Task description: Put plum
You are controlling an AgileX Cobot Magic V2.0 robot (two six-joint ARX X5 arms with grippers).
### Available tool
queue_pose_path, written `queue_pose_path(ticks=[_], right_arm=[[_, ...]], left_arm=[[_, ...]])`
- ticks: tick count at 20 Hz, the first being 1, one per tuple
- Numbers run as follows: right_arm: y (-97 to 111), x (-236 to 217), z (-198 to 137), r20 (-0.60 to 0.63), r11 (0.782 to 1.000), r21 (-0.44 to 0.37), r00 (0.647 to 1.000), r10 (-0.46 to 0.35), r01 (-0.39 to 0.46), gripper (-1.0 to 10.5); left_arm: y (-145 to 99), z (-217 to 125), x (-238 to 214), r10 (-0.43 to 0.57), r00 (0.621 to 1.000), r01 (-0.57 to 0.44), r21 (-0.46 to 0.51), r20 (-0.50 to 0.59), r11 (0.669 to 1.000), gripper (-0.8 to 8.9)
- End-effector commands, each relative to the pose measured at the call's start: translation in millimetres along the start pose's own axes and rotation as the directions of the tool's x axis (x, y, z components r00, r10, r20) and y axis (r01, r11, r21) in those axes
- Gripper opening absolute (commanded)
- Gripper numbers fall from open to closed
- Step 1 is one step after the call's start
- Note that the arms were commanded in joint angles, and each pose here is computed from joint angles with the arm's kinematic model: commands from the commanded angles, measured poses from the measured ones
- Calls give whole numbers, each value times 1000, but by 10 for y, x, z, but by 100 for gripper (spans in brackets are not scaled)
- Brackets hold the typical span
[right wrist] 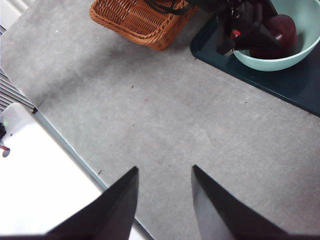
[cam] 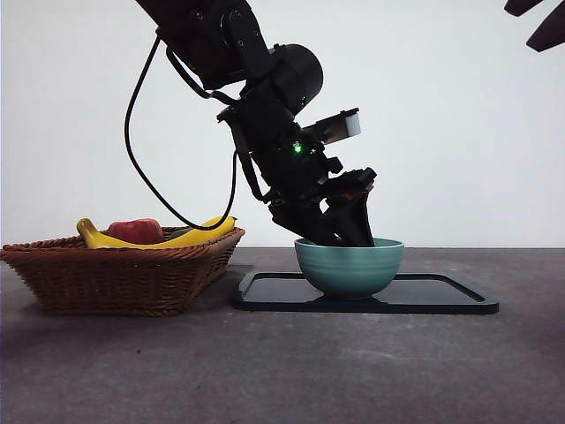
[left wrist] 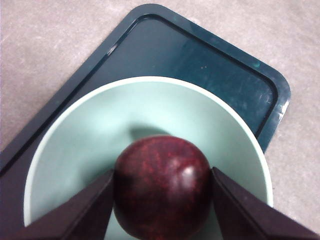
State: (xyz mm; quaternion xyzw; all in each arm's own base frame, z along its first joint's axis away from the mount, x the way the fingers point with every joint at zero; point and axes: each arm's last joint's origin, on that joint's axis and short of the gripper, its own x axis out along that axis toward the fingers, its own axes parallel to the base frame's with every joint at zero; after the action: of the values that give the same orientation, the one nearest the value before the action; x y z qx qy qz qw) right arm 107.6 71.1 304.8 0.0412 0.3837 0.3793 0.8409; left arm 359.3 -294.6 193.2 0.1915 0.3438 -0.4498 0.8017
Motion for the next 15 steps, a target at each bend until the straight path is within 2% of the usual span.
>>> queue_pose_path(ticks=[1, 9, 12, 15], right_arm=[[11, 3, 16, 3, 1000, 1, 1000, 8, -8, 172], [11, 3, 20, 7, 1000, -2, 1000, 9, -9, 172], [12, 3, 21, 8, 1000, -3, 1000, 9, -9, 172], [12, 2, 21, 10, 1000, -5, 1000, 9, -9, 172]], left_arm=[[-4, 90, -41, 3, 1000, -3, 8, 27, 1000, 244], [9, 429, -779, 59, 980, -62, 8, 189, 998, 244], [-21, 565, -1265, 89, 958, -79, -51, 273, 996, 244], [-89, 661, -1881, 125, 919, -92, -105, 373, 990, 244]])
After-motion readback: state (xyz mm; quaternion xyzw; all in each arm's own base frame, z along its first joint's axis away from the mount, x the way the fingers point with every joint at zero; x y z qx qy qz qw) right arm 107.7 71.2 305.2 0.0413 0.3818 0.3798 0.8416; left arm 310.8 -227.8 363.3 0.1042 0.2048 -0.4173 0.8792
